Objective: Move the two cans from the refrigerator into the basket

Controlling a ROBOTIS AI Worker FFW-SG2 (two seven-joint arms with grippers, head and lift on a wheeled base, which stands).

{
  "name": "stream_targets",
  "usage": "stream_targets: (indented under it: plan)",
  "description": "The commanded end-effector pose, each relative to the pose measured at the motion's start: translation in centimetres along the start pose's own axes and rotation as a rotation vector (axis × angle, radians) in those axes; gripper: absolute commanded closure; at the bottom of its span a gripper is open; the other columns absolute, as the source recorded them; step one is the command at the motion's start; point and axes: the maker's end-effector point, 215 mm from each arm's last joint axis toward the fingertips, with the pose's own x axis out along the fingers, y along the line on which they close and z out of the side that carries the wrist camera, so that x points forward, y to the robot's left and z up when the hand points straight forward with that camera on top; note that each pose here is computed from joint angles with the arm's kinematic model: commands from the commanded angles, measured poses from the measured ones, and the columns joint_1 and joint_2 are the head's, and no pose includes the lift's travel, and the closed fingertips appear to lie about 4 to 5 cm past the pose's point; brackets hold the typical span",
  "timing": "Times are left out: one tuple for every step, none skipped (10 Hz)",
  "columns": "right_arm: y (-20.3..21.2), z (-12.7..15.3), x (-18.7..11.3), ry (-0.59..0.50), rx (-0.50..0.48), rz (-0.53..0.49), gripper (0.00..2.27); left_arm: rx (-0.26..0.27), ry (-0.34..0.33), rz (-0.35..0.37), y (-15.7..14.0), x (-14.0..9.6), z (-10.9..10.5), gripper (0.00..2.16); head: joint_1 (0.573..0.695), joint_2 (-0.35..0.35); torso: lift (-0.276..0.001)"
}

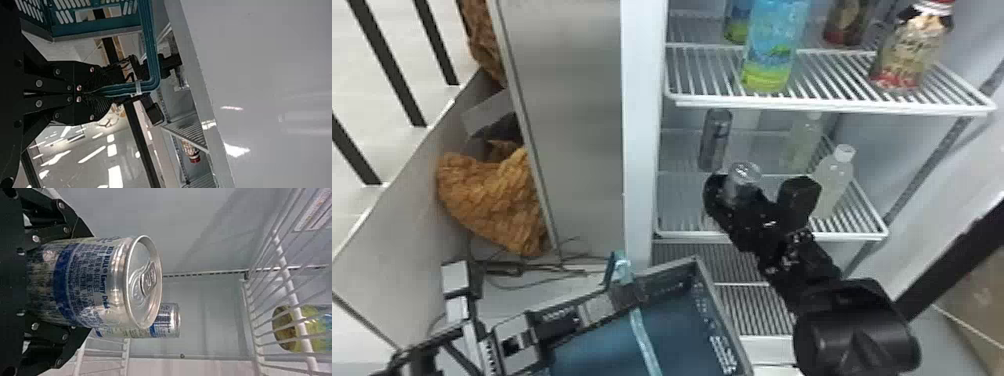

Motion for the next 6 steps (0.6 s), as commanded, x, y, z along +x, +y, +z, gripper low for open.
stream_targets:
  plan:
    - [0.1, 1.3, -1.3, -0.029, 0.001, -0.005, 1.28, -0.002, 0.001, 0.0, 0.0, 0.0, -0.1, 1.21, 0.695, -0.09, -0.219]
    - [0.2, 2.3, -2.0, -0.048, 0.008, -0.006, 1.28, -0.001, 0.003, -0.001, 0.0, 0.1, -0.1, 1.21, 0.695, -0.095, -0.219]
    - [0.6, 3.1, -2.9, -0.062, 0.014, -0.001, 1.28, -0.001, 0.003, -0.001, 0.0, 0.1, -0.1, 1.21, 0.695, -0.101, -0.219]
    - [1.2, 3.5, -3.9, -0.066, 0.028, 0.007, 1.28, -0.003, 0.005, 0.0, 0.0, 0.1, -0.3, 1.21, 0.695, -0.103, -0.219]
    - [1.9, 3.8, -5.1, -0.064, 0.043, 0.018, 1.28, -0.003, 0.005, -0.002, 0.0, 0.1, -0.3, 1.21, 0.695, -0.105, -0.219]
    - [2.8, 4.1, -6.3, -0.065, 0.058, 0.029, 1.28, -0.003, 0.003, -0.001, 0.0, 0.1, -0.2, 1.21, 0.695, -0.106, -0.219]
